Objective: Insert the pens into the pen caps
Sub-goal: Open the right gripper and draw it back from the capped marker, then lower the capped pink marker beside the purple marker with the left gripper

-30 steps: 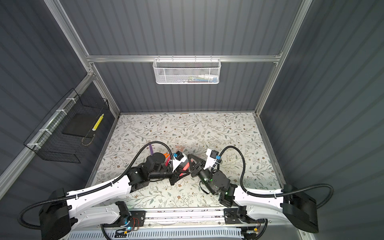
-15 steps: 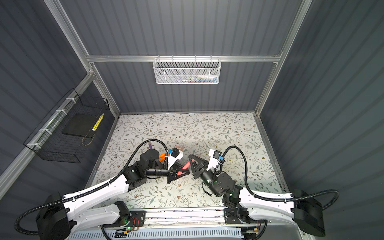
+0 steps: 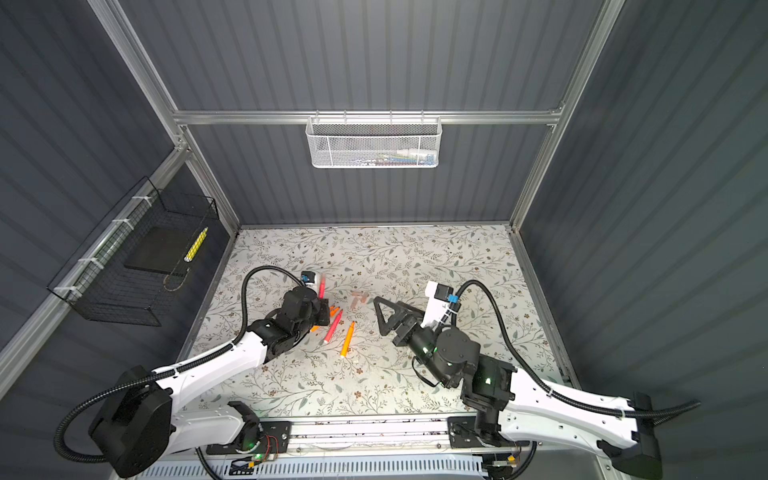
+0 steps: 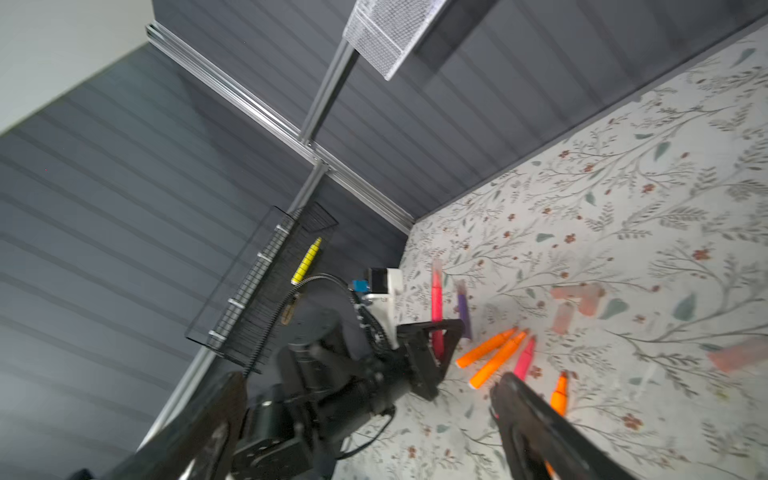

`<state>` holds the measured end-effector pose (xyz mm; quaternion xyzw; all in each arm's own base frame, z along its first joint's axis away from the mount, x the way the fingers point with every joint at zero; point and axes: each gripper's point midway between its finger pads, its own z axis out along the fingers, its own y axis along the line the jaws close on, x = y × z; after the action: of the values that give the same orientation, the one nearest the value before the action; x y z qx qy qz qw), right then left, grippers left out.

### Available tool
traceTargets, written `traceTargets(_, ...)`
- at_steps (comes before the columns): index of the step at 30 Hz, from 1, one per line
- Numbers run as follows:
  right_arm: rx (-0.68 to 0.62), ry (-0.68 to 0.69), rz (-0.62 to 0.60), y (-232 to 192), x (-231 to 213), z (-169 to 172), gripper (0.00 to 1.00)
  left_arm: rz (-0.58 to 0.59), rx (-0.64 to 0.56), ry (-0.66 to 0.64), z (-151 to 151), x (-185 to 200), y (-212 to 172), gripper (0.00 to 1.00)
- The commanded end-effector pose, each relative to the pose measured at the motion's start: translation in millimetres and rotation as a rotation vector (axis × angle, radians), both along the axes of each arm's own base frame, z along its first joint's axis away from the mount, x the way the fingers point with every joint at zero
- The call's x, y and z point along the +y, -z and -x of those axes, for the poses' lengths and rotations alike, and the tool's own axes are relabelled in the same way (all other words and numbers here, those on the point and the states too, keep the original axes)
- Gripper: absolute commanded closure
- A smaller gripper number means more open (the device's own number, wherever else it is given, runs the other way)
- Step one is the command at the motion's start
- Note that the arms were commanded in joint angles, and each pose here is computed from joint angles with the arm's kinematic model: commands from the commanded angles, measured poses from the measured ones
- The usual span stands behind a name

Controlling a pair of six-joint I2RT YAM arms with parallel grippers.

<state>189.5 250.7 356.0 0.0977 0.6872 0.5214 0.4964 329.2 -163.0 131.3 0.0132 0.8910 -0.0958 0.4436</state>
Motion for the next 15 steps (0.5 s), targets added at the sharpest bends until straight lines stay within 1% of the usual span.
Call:
traceTargets(1, 0.050, -0.039, 0.071, 2, 8, 3, 0.04, -0.010, 0.065, -0.216, -8, 57, 23, 1.00)
traceTargets(4, 0.093, -0.003, 0.078, 13, -6, -3, 0.06, 0.031, 0.124, -0.301, -15, 83, 41, 1.00)
traceTargets(7, 0.080, -0.015, 0.056, 23, -9, -2, 0.06, 0.040, 0.160, -0.371, -18, 99, 59, 1.00)
traceTargets(11, 0.108, -0.003, 0.095, 23, -14, -3, 0.06, 0.053, 0.215, -0.397, -26, 104, 77, 1.00)
traceTargets(15, 0.091, -0.008, 0.078, 21, -13, -3, 0.05, 0.092, 0.243, -0.415, -35, 103, 87, 1.00)
